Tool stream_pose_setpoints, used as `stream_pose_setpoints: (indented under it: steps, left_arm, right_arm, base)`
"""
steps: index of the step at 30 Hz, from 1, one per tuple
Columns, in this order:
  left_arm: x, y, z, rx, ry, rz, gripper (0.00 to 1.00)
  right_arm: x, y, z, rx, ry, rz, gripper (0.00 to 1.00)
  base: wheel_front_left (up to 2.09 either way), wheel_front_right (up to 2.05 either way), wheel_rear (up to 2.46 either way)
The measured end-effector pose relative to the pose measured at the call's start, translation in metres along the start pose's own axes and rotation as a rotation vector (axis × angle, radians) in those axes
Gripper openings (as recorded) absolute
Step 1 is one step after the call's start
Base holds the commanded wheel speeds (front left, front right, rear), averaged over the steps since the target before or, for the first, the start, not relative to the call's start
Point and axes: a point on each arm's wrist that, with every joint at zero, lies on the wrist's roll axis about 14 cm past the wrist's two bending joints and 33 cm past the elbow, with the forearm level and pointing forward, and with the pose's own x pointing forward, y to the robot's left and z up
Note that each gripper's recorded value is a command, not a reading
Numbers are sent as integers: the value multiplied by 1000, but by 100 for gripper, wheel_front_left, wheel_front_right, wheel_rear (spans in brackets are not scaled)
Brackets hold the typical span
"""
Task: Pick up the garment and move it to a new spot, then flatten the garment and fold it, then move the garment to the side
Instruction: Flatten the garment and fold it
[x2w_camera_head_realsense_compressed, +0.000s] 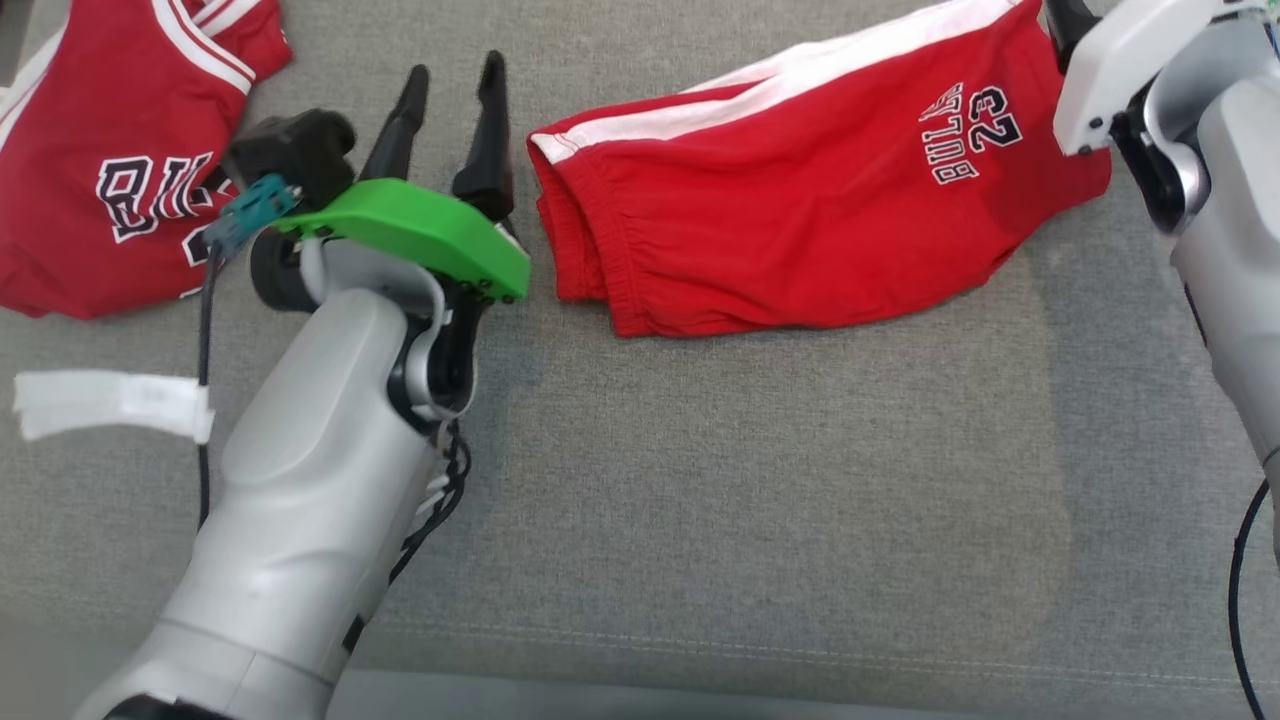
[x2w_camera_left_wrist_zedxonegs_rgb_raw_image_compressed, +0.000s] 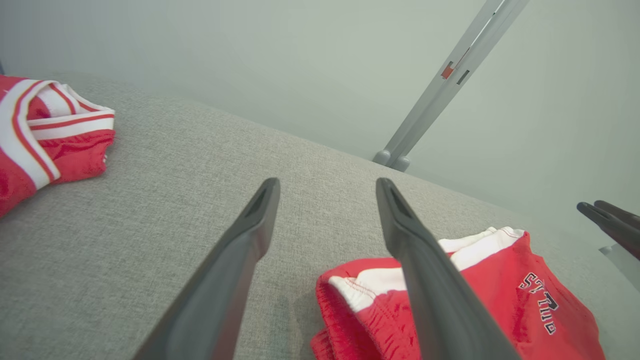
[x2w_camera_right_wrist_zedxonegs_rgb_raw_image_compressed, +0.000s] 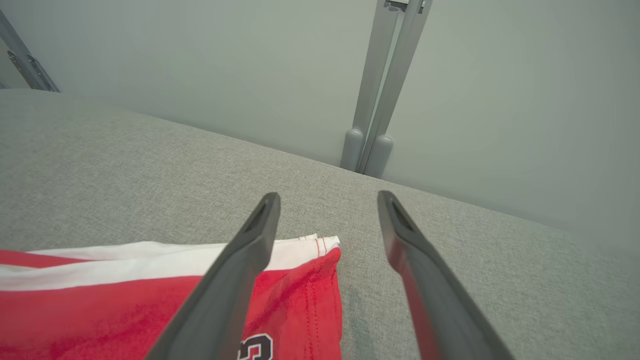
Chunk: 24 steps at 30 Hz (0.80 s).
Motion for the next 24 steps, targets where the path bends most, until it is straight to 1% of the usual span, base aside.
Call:
stream_pose_setpoints:
  steps: [3, 5, 7, 8, 9, 10, 14, 17, 24]
  left_arm:
    - [-14, 8, 16, -12, -60, 19, 100]
    - [-24, 6, 39, -1, -142, 15, 100]
    - [-38, 6, 59, 12, -219, 16, 100]
    - [-38, 6, 59, 12, -219, 16, 100]
    - [-57, 11, 65, 10, -261, 40, 100]
    - [-57, 11, 65, 10, -261, 40, 100]
    - [-90, 16, 72, 44, -317, 65, 100]
    - [-112, 21, 65, 79, -318, 87, 100]
    - [-148, 22, 50, 198, -293, 89, 100]
  right_arm:
    - [-11, -3, -10, 44, 21, -26, 100]
    - [-19, -5, -14, 85, 26, -45, 100]
    - [-26, -5, -13, 101, 20, -56, 100]
    - [-26, -5, -13, 101, 20, -56, 100]
    - [-33, -4, -15, 116, 25, -64, 100]
    - [-33, -4, -15, 116, 25, -64, 100]
    - [-49, -9, -26, 130, 52, -91, 100]
    - [-58, -12, -33, 143, 69, -109, 100]
    - [-73, -17, -59, 185, 130, -147, 100]
  base:
    - [0, 0, 0]
    - [0, 0, 0]
    - [0, 0, 0]
    - [0, 0, 0]
    - [0, 0, 0]
    - [0, 0, 0]
    - [0, 0, 0]
    - [0, 0, 0]
    - [0, 0, 0]
